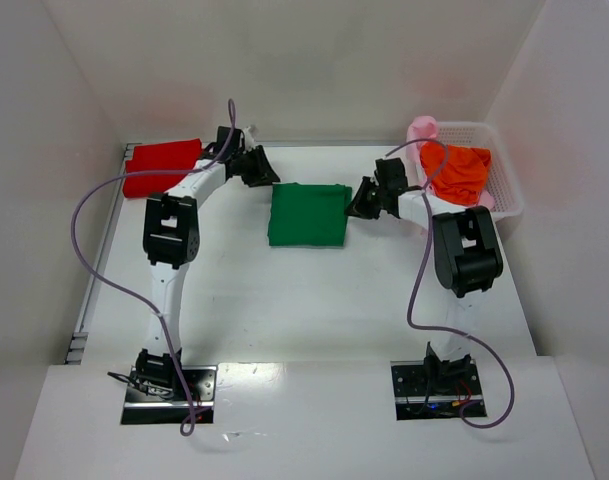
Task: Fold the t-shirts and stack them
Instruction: Fold the long partially folded tshirt into a neat square, then smooth out wrinkles on the folded tshirt
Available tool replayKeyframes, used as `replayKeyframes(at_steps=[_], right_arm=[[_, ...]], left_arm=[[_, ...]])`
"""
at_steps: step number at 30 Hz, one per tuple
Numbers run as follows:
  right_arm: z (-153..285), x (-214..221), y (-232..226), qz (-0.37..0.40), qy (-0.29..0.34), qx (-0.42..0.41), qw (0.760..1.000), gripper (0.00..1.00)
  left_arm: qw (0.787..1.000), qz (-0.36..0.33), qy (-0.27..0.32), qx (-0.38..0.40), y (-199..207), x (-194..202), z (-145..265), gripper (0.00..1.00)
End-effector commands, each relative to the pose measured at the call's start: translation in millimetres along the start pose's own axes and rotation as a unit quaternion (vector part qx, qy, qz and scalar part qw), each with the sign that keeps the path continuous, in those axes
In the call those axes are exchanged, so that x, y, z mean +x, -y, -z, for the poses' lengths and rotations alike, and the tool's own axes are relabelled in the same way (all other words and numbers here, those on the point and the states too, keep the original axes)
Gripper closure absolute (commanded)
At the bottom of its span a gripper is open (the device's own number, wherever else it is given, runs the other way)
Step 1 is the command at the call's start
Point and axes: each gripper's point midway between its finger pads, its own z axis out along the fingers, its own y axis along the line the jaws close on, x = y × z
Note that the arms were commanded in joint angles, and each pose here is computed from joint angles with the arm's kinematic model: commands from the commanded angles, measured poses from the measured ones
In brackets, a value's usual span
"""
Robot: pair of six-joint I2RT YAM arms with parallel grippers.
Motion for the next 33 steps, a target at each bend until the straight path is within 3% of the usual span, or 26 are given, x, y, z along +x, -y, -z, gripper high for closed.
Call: replayKeyframes(at_steps=[1, 8, 10, 12, 17, 27, 33], right_arm=[[12, -11, -13, 0.01, 0.031, -0.006, 0.999, 0.78], [3, -35, -7, 0.025, 0.061, 0.026, 0.997, 0.77], [2, -47, -17, 0.035, 0.07, 0.015, 0.997, 0.7], [-3, -53, -19, 0.04, 0.071, 0.014, 0.997, 0.57], [-5, -84, -40, 0.06, 0.102, -0.006, 0.993, 0.44], [-40, -79, -27, 0.059, 0.072, 0.002, 0.996, 0.45], [-53, -74, -24, 0.056, 0.056, -0.001, 0.997, 0.49]], left_arm=[[0.999, -0.017, 0.009, 0.036, 25, -9, -10, 0.56], [0.999, -0.024, 0.005, 0.023, 24, -5, -11, 0.5], [1.0, -0.022, 0.008, 0.011, 22, -5, -8, 0.48], [0.999, -0.033, 0.02, 0.013, 29, -12, 2, 0.43], [0.999, -0.035, 0.033, 0.011, 32, -16, 17, 0.34], [0.999, -0.029, 0.036, 0.007, 9, -19, 12, 0.29], [0.999, -0.025, 0.029, 0.022, 8, -19, 0, 0.36]])
